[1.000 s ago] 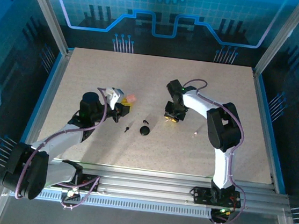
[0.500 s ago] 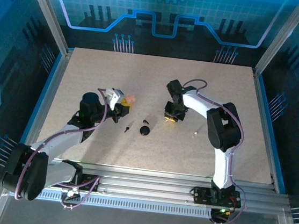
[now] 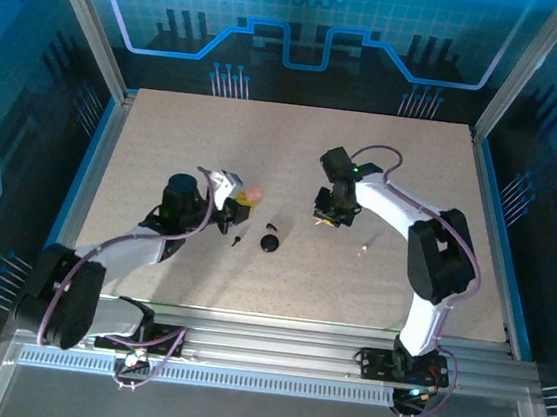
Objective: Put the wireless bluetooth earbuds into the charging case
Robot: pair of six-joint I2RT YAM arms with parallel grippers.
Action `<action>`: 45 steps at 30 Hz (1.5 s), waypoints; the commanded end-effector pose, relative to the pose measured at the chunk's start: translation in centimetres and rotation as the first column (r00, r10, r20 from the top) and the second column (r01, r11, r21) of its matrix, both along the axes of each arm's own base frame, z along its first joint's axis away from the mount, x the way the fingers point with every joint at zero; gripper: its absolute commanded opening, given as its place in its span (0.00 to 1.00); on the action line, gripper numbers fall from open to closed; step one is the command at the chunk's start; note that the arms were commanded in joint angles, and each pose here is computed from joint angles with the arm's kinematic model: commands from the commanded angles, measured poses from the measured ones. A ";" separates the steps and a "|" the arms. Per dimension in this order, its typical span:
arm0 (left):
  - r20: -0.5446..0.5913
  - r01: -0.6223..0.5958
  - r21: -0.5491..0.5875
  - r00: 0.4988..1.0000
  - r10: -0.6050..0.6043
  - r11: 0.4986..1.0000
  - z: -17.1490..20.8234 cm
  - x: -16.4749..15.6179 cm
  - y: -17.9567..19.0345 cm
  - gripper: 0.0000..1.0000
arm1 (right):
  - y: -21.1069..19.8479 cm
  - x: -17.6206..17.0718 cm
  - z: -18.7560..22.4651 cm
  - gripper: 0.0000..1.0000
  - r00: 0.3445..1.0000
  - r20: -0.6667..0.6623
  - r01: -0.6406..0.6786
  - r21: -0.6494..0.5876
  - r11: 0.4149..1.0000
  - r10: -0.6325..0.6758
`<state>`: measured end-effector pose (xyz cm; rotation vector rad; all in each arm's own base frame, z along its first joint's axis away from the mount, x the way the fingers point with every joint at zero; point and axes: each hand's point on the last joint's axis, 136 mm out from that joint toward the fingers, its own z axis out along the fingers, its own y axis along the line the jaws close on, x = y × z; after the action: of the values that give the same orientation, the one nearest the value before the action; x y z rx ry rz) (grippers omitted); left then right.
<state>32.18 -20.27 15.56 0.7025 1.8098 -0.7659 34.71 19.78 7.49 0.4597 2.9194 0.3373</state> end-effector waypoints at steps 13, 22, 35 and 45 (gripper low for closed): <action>0.125 0.181 -0.026 0.976 -0.176 0.983 0.3 1.6 -6.3 0.11 | 0.3 -0.3 6.3 0.22 0.940 0.278 -0.219 0.052 0.974 0.196; 0.194 0.258 0.051 0.945 -0.263 0.965 -1.3 0.9 -7.9 0.11 | 1.4 0.1 8.1 0.22 0.809 0.470 -0.417 0.035 0.908 0.354; 0.293 0.249 0.147 0.913 -0.283 0.957 -2.3 1.1 -8.8 0.11 | 2.5 -1.7 10.8 0.22 0.614 0.665 -0.566 -0.005 0.824 0.426; 0.359 0.211 0.146 0.899 -0.250 0.967 -1.5 1.5 -8.9 0.11 | 3.2 -2.2 12.8 0.23 0.495 0.727 -0.580 -0.132 0.804 0.476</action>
<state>33.28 -28.87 13.15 1.0671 1.5077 -0.6837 32.41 22.53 18.64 -0.4632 2.2253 0.6699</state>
